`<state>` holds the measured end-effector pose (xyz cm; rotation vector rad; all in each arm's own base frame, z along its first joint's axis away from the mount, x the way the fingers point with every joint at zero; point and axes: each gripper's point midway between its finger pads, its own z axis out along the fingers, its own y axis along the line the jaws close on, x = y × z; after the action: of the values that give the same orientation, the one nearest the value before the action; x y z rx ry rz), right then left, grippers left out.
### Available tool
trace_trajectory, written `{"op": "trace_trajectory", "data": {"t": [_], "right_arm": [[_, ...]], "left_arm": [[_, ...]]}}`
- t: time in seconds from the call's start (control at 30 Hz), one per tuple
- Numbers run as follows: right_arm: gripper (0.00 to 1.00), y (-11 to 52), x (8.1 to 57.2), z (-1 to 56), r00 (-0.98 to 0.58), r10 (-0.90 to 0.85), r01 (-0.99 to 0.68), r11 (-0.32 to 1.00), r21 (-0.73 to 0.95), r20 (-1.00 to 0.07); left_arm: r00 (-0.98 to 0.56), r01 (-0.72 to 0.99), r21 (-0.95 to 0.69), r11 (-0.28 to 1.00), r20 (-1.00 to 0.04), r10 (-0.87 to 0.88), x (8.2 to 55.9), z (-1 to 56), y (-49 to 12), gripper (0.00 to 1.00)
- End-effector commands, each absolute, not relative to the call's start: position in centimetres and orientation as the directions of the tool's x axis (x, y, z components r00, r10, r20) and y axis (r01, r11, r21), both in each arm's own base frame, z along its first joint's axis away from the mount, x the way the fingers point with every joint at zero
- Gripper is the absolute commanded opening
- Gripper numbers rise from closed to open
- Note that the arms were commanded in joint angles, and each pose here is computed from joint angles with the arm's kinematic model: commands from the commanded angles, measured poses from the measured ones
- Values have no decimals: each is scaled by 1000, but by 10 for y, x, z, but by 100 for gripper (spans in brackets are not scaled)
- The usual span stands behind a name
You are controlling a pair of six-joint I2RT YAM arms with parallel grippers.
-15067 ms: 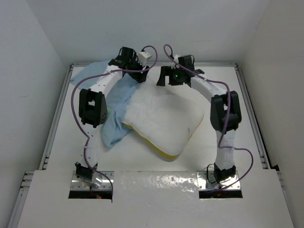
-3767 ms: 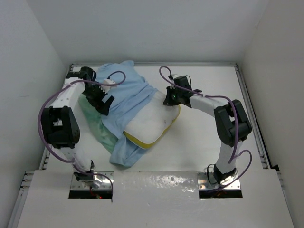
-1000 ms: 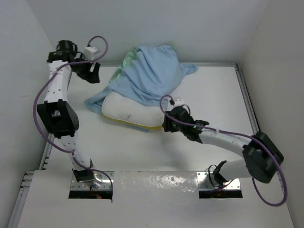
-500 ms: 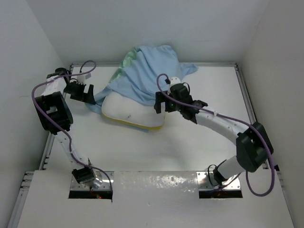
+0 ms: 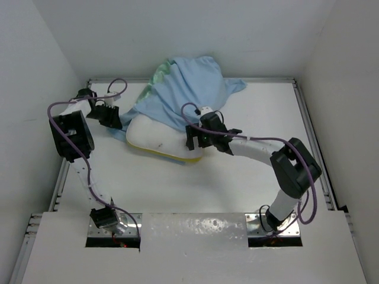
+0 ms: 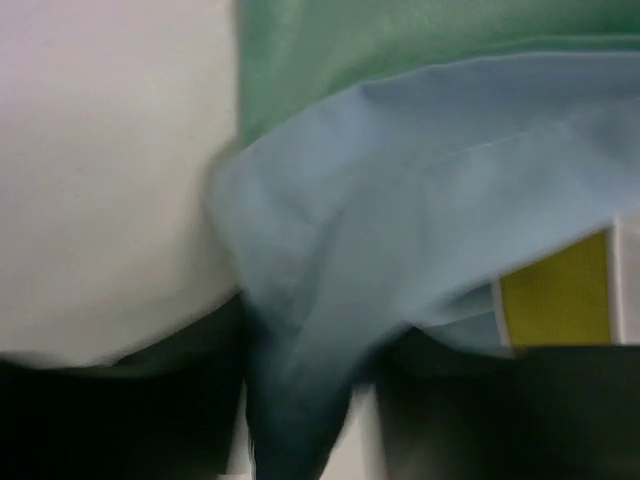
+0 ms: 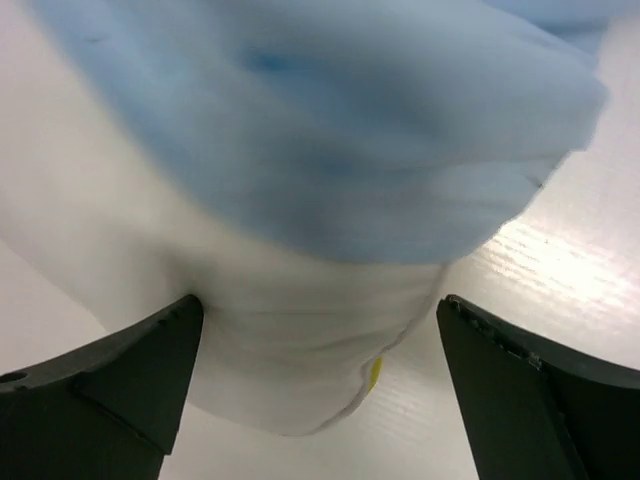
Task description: Put the pillow into the pillowcase
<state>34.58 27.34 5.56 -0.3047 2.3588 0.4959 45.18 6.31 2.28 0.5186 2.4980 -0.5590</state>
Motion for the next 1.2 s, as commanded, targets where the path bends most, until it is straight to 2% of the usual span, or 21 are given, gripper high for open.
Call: {"op": "trace_trajectory", "data": {"t": [0.0,0.03,0.13,0.23,0.3,0.37,0.4,0.43,0.47,0.5,0.6,0.67,0.73,0.77,0.8,0.83,0.87,0.93,1.03,1.1,1.17], "right_arm": [[99,304,336,123,-424,-296,-546,837,-18,-856],[99,316,328,141,-291,-418,-599,781,-177,-861],[99,347,314,170,-97,-548,-676,649,-349,-831],[99,397,310,177,-23,-627,-782,497,-377,-778],[99,423,310,131,-7,-718,-830,392,-396,-696],[99,445,323,127,-1,-737,-826,382,-415,-675],[99,453,324,89,-16,-783,-843,345,-413,-622],[99,467,336,101,-16,-768,-821,375,-430,-640],[99,469,340,69,-50,-800,-825,371,-427,-598],[99,477,351,78,-59,-791,-799,403,-446,-610],[99,470,355,51,-73,-849,-802,362,-475,-524],[99,465,357,48,-77,-850,-797,366,-480,-521],[82,458,357,43,-108,-833,-795,400,-456,-542],[69,456,366,43,-138,-810,-789,438,-431,-570],[34,458,372,40,-175,-789,-784,474,-401,-589],[10,457,376,38,-193,-785,-782,486,-391,-589],[0,457,396,53,-215,-749,-738,545,-398,-626],[0,446,435,62,-264,-691,-670,634,-387,-673],[0,425,520,149,-321,-256,-381,916,-123,-912],[0,399,558,206,-177,-35,-199,980,1,-984],[0,374,578,254,-22,33,-77,996,35,-999]], "left_arm": [[-764,519,-350,779,-599,240,447,30,44,26],[-784,515,-381,767,-571,243,435,29,40,0],[-778,549,-415,725,-571,263,411,46,30,0],[-777,568,-462,681,-574,259,382,61,14,0],[-760,599,-468,649,-589,276,367,74,5,0],[-741,623,-478,620,-614,272,361,88,-2,0],[-741,630,-492,601,-613,274,355,92,-5,0],[-735,638,-499,586,-623,270,353,96,-9,0],[-721,654,-492,574,-634,279,351,100,-10,0],[-730,651,-513,560,-625,277,344,104,-13,0],[-725,668,-529,523,-621,298,331,112,-17,0],[-725,669,-533,518,-620,299,326,115,-19,0],[-725,669,-536,515,-622,295,322,117,-21,0],[-721,672,-531,516,-628,291,321,121,-22,0],[-719,673,-533,513,-636,281,320,124,-24,0],[-708,680,-521,515,-648,280,319,131,-26,0],[-699,686,-513,516,-662,271,320,138,-27,0],[-661,713,-469,521,-698,277,322,155,-28,0],[-535,788,-356,503,-800,272,331,200,-36,0],[-465,827,-328,457,-856,228,334,227,-52,0],[-411,856,-308,416,-893,183,340,251,-63,0]]}}
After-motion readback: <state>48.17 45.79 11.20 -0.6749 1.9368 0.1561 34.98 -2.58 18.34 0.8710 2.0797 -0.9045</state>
